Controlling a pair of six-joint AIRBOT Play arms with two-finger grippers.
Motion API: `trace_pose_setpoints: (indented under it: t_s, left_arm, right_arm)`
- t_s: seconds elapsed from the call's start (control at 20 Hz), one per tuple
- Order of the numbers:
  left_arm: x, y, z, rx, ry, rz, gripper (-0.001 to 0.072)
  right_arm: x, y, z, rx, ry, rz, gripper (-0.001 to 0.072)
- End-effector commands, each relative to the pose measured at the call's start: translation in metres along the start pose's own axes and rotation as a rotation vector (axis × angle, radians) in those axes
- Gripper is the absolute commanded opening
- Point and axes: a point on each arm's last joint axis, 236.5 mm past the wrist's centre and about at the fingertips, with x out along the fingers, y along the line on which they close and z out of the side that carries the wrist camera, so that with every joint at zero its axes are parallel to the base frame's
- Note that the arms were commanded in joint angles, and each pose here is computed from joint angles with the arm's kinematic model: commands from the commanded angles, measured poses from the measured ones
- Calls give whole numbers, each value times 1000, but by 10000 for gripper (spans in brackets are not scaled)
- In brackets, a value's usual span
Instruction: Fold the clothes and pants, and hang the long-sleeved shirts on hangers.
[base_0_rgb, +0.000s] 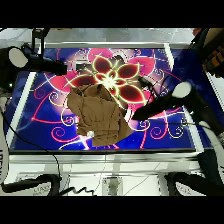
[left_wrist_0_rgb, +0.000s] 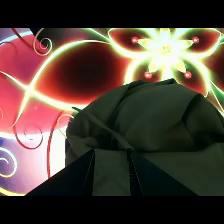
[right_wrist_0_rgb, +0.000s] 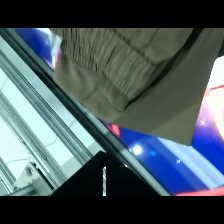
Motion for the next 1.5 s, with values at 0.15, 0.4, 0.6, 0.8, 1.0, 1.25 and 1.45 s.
trace_pose_setpoints:
  t_s: [0.15,0.4,0.6,0.8,1.0,1.25,1.45]
  left_arm:
    - [4,2,-2,1,8,4,230]
    - [1,11,-3,8,12,32,642]
    - [1,12,-4,6,12,34,663]
    - [2,12,-4,6,13,34,663]
    - [2,12,-4,5,14,33,662]
    - [3,12,-5,5,17,33,662]
    - [3,12,-5,5,17,33,661]
  right_arm:
    - [73,-27,-17,378,-129,13,465]
    - [100,-31,-7,565,-133,107,509]
    - [120,-28,-6,638,-103,190,532]
    - [127,-34,4,647,-115,200,530]
    - [125,-35,27,635,-135,216,518]
    - [128,-17,16,640,-55,272,436]
    - [142,3,15,597,-40,266,339]
